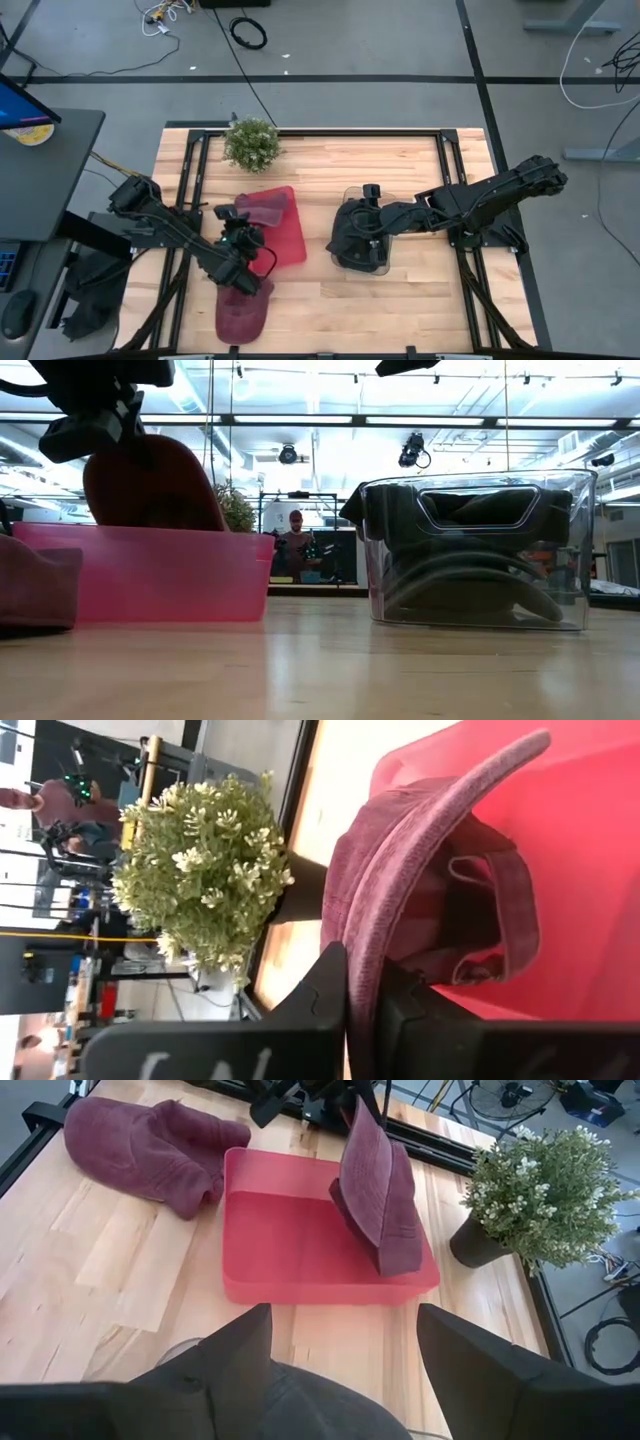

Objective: Pick & Place hat
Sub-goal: Put the top maroon cap into the red bin

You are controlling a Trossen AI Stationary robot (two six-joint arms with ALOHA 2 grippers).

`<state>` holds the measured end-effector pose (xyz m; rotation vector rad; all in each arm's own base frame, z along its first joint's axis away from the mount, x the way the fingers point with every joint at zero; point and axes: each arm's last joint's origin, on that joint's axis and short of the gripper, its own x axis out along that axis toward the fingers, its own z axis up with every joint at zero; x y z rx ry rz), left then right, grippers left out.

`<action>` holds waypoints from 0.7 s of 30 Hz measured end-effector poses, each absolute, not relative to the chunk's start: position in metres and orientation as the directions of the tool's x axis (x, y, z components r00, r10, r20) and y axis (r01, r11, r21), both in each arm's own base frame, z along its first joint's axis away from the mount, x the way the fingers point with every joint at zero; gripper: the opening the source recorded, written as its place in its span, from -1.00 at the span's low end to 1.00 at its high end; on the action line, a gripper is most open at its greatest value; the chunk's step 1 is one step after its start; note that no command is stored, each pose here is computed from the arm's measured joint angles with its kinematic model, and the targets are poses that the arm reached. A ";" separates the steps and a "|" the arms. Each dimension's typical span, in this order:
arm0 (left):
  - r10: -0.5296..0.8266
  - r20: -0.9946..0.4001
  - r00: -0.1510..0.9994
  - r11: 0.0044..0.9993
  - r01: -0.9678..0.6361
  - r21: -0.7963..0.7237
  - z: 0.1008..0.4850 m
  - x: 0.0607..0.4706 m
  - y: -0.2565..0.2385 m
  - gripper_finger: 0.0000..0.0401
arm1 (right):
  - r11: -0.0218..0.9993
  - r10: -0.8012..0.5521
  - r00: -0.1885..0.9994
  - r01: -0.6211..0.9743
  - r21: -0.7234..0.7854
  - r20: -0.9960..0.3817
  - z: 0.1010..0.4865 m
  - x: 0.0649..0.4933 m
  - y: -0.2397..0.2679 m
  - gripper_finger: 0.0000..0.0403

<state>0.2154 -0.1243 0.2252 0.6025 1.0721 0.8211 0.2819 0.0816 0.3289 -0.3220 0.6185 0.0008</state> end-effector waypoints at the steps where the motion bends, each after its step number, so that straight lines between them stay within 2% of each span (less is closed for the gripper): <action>1: 0.819 -0.516 0.250 0.572 -0.293 0.766 0.225 0.217 -0.124 -0.92 | 0.950 -0.094 0.818 -0.096 -0.296 -0.568 0.329 0.282 0.082 0.25; 9: 0.789 -0.541 0.290 0.612 -0.306 0.729 0.220 0.234 -0.120 -0.93 | 0.951 -0.093 0.823 -0.093 -0.294 -0.560 0.330 0.283 0.082 0.25; 21: 0.682 -0.707 0.189 0.722 -0.334 0.606 0.213 0.247 -0.108 -0.79 | 0.951 -0.092 0.824 -0.093 -0.294 -0.559 0.330 0.283 0.082 0.25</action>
